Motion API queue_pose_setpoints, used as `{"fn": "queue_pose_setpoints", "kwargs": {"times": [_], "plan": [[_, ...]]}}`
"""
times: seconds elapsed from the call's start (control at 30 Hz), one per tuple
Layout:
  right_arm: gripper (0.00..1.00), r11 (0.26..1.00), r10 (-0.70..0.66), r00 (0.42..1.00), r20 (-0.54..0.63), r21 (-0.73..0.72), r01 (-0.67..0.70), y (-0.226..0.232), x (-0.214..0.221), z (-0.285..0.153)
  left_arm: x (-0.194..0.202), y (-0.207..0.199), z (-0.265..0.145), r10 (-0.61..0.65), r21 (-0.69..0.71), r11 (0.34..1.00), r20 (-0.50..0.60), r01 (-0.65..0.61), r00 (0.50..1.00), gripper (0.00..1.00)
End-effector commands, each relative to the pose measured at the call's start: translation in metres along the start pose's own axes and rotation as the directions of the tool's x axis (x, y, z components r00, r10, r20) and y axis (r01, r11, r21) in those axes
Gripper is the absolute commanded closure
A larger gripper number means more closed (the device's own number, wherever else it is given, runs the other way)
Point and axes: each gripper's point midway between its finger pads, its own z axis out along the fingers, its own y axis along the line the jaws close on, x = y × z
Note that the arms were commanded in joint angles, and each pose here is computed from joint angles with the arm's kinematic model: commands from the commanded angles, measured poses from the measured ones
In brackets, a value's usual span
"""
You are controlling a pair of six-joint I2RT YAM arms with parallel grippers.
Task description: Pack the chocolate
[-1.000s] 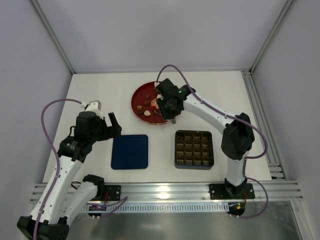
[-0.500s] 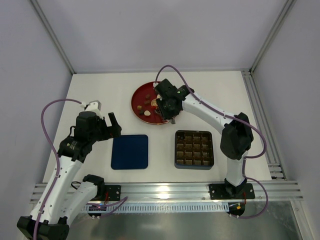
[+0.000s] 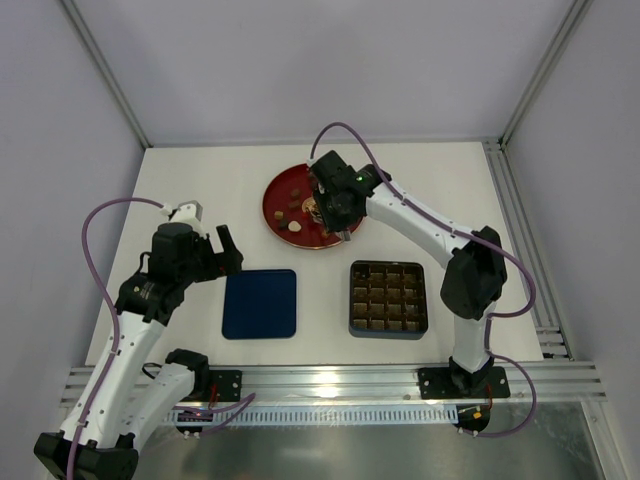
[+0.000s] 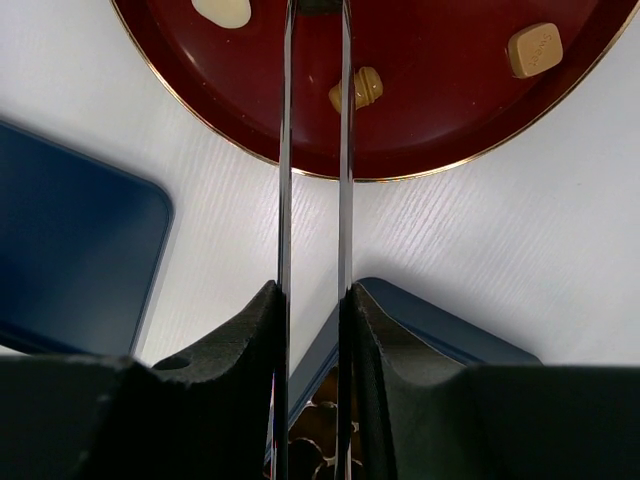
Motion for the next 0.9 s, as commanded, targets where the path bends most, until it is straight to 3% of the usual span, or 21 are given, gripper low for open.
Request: {"fn": "queue_pose_setpoints", "kwargs": {"times": [0.0, 0.53, 0.87], "plan": [[0.71, 1.0, -0.012, 0.998, 0.064, 0.006, 0.012, 0.0, -0.019, -0.021, -0.006, -0.002, -0.001, 0.014, 0.01, 1.0, 0.029, -0.014, 0.999, 0.0], [0.71, 1.0, 0.013, 0.991, 0.13, 0.011, -0.014, -0.009, -0.018, -0.061, -0.006, -0.002, 0.0, 0.014, 0.011, 1.0, 0.027, -0.015, 1.0, 0.0], [0.71, 0.998, 0.052, 0.986, 0.161, 0.016, -0.056, -0.028, 0.019, -0.106, -0.005, -0.003, 0.0, 0.017, 0.011, 1.0, 0.022, -0.017, 1.0, 0.0]]}}
